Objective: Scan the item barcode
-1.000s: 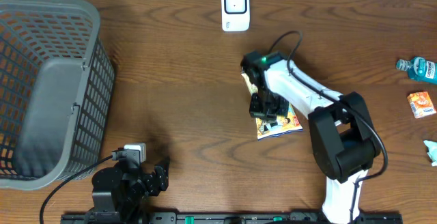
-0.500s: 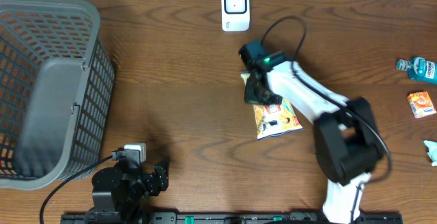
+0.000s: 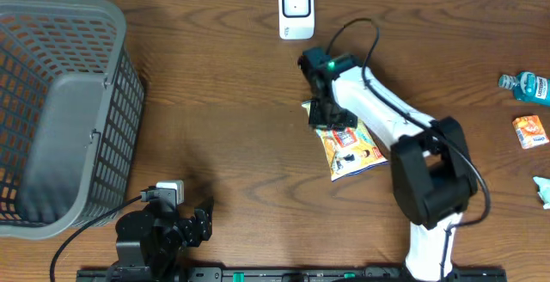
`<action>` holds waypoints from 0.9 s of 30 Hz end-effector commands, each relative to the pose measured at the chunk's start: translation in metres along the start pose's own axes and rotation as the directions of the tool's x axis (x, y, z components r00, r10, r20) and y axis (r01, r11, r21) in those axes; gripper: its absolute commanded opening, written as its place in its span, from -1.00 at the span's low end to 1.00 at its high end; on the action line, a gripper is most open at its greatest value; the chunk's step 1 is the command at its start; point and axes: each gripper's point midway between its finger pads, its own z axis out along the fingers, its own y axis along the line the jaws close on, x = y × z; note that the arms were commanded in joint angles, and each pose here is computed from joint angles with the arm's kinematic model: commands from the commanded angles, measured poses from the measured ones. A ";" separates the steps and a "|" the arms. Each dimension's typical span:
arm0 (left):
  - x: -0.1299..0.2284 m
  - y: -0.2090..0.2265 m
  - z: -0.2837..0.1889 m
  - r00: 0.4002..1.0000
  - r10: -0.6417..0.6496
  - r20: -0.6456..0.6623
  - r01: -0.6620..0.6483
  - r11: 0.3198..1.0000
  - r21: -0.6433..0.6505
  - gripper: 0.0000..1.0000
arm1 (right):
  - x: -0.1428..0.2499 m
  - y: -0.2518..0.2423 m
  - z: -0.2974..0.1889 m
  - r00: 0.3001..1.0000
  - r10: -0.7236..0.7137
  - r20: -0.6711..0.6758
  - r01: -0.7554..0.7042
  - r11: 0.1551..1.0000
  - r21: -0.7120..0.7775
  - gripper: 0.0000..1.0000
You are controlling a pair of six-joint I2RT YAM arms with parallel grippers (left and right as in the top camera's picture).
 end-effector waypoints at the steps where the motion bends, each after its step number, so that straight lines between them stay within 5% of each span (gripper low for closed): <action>1: 0.002 -0.002 -0.001 1.000 -0.009 -0.009 0.009 1.000 0.010 0.61 | -0.025 -0.015 -0.067 0.985 0.031 0.168 -0.022 0.998 -0.053 -0.27; 2: 0.002 -0.002 -0.001 1.000 -0.009 -0.009 0.009 1.000 0.010 0.61 | -0.024 -0.020 -0.072 0.986 0.044 0.163 -0.033 0.997 -0.068 -0.02; 4: 0.002 -0.002 -0.001 1.000 -0.009 -0.009 0.009 1.000 0.010 0.61 | -0.021 -0.027 -0.076 0.990 0.068 0.123 -0.055 0.993 -0.105 0.10; 7: 0.003 -0.002 -0.001 1.000 -0.009 -0.010 0.009 1.000 0.010 0.61 | -0.016 -0.027 -0.075 0.997 -0.019 0.073 0.031 0.986 -0.164 -0.15; 10: 0.002 -0.002 -0.001 1.000 -0.009 -0.009 0.009 1.000 0.010 0.61 | -0.011 -0.023 -0.074 0.983 -0.157 0.092 0.169 0.976 -0.137 -0.16; 13: 0.002 -0.002 -0.001 1.000 -0.009 -0.009 0.009 1.000 0.010 0.61 | -0.007 -0.019 -0.074 0.965 -0.225 0.133 0.231 0.972 -0.034 0.10; 15: 0.002 -0.002 -0.001 1.000 -0.009 -0.009 0.009 1.000 0.010 0.61 | -0.004 -0.013 -0.071 0.945 -0.277 0.175 0.271 0.961 0.059 0.56; 17: 0.003 -0.002 -0.001 1.000 -0.009 -0.010 0.009 1.000 0.010 0.61 | 0.001 -0.008 -0.061 0.933 -0.297 0.203 0.272 0.952 0.142 0.74; 27: 0.002 -0.002 -0.001 1.000 -0.009 -0.009 0.009 1.000 0.010 0.61 | 0.015 0.010 -0.005 0.898 -0.374 0.234 0.275 0.890 0.364 0.59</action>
